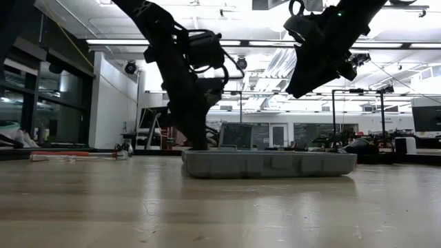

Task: Prefit tool cases
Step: Put the black electrical tape into the gray prefit tool case

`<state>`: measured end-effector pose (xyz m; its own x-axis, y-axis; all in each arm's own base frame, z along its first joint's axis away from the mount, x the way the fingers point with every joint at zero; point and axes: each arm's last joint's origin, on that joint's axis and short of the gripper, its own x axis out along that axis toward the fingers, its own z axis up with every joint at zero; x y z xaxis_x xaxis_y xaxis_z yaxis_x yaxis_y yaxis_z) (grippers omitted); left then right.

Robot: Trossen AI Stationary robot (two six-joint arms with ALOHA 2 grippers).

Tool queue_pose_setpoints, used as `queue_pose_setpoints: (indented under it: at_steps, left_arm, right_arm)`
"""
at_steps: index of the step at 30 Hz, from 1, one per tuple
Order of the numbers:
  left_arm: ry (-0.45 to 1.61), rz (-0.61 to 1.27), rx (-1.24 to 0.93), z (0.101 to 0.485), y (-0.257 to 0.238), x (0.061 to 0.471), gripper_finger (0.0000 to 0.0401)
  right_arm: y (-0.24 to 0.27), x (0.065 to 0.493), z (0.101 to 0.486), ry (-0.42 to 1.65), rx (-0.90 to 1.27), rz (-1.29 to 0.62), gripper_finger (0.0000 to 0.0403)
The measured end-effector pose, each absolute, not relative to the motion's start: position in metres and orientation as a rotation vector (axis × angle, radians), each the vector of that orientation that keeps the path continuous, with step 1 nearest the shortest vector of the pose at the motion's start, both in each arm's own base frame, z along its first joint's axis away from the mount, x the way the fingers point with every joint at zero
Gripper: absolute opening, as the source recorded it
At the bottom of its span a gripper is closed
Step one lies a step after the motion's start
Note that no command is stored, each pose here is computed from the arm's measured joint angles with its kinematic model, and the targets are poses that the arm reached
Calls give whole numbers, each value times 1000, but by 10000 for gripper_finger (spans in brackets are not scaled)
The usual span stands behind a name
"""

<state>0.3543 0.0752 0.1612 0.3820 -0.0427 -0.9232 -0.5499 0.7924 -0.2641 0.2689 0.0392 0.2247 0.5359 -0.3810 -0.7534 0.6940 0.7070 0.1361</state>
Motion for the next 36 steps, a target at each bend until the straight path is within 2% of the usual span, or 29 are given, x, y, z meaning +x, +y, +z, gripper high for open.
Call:
queue_pose_setpoints:
  at_steps: [17,20,24,31,36]
  left_arm:
    - [1099,386,-561,174,80,351,74]
    - [1081,407,-538,176,81,352,56]
    - [1063,398,-504,173,83,355,7]
    - [1141,363,-535,144,89,358,1]
    - [1134,356,-526,145,89,357,1]
  right_arm:
    - [39,269,225,766,453,-666,83]
    - [39,269,225,766,453,-666,83]
    - [39,269,225,766,453,-666,83]
    - [39,269,225,768,452,-667,83]
    - [39,269,224,770,452,-668,83]
